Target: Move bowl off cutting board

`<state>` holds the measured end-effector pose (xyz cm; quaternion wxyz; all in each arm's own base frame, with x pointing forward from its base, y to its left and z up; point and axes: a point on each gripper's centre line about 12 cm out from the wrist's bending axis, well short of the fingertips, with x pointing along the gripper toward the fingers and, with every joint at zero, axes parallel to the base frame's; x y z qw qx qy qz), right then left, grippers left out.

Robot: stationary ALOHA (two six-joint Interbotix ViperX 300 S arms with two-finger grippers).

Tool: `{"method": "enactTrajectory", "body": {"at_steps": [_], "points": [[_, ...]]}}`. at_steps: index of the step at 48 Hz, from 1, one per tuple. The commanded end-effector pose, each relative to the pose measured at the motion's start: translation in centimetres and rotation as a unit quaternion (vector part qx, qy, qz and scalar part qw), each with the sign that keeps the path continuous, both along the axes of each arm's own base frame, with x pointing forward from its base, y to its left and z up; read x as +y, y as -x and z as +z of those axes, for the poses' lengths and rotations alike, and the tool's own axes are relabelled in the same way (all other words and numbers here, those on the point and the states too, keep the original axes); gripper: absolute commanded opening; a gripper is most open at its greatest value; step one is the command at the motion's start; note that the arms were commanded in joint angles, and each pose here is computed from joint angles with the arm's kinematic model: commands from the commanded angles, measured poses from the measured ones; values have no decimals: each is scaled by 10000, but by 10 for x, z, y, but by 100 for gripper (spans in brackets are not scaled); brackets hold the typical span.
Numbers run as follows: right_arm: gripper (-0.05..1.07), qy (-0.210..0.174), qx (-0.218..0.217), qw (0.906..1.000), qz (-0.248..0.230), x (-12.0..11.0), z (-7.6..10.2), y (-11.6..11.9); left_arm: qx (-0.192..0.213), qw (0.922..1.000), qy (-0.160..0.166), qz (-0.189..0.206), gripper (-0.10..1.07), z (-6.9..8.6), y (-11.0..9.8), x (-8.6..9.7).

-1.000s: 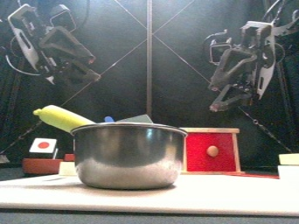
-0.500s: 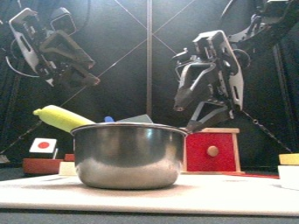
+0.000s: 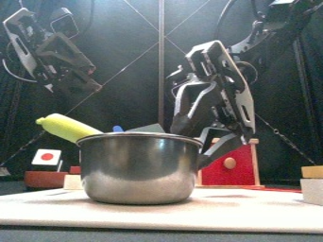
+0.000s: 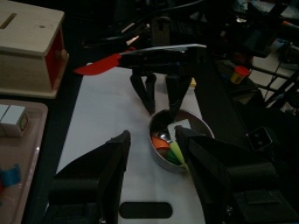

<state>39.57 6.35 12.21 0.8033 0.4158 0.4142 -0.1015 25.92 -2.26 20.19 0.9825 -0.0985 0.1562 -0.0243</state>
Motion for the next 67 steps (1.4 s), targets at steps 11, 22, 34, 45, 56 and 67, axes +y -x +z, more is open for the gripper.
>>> {"method": "enactTrajectory", "body": {"at_steps": [11,22,34,45,56,67], "points": [[65,-132,-29,9999,81,4,10,-11,-70,10000,-12,-6,83,3,2,0],[52,-189,-44,9996,200,6,20,-11,-62,10000,-7,-1,83,2,3,1],[52,-182,18,9992,343,8,22,-14,-32,10000,-10,-1,83,0,5,1],[52,-170,-62,9989,424,4,35,-19,-1,10000,-12,-1,83,-2,5,1],[52,-142,2,9986,508,-8,46,-14,38,10000,-2,6,83,-5,8,1],[52,-55,55,9985,551,-23,59,4,31,10000,-2,13,83,-5,7,1]]}}
